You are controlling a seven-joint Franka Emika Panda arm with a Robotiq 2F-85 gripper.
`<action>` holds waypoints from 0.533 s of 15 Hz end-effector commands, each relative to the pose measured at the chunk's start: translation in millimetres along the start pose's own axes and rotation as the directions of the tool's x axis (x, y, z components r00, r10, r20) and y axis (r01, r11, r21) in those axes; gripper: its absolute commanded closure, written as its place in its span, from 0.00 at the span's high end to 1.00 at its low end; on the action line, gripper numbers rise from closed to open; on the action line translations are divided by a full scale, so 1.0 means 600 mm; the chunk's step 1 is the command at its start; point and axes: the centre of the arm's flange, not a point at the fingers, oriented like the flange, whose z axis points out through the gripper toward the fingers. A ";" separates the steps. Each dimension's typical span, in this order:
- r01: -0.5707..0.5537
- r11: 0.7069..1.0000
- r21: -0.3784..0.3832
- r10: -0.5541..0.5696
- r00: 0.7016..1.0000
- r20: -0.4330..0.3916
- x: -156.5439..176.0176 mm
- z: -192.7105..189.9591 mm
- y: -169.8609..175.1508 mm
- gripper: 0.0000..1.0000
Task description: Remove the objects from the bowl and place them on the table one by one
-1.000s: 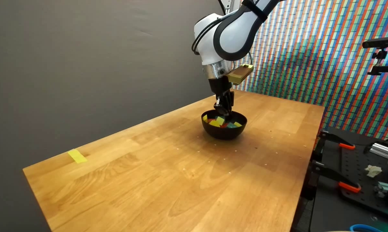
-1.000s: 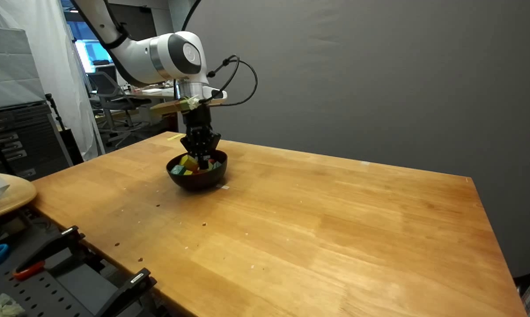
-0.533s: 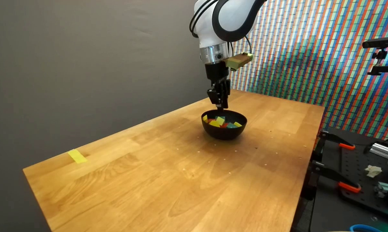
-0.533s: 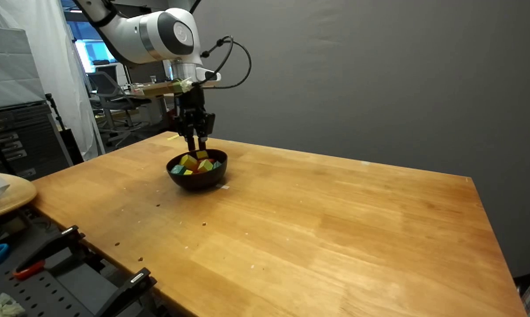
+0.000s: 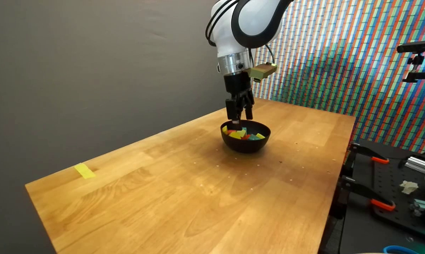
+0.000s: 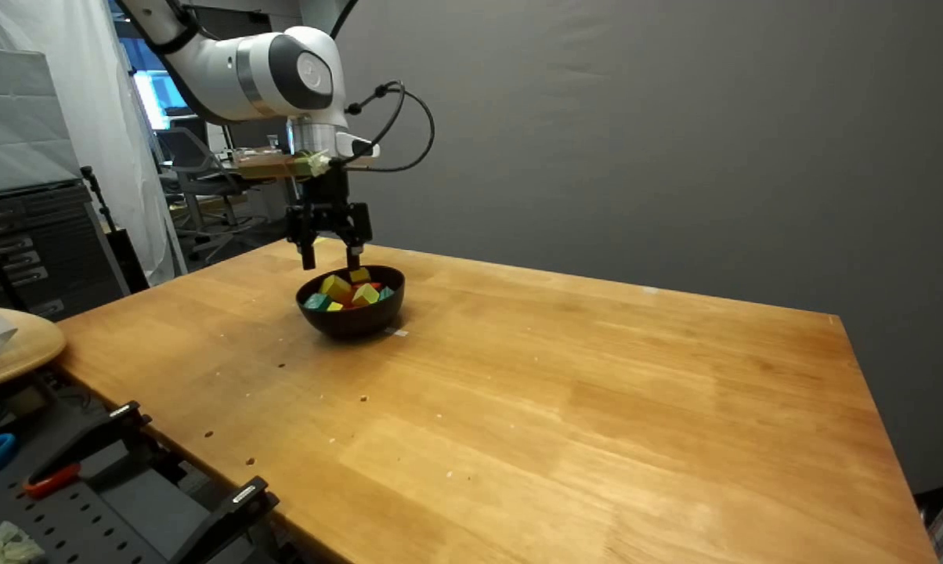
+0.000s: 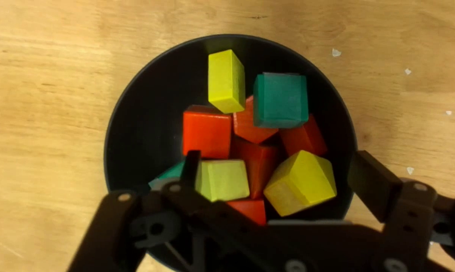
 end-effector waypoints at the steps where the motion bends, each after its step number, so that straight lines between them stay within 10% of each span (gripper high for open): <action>1: 0.030 0.999 0.028 -0.031 0.999 0.041 0.002 0.027 -0.002 1.00; 8: 0.037 0.999 -0.010 -0.036 0.994 0.103 -0.018 0.071 0.004 0.94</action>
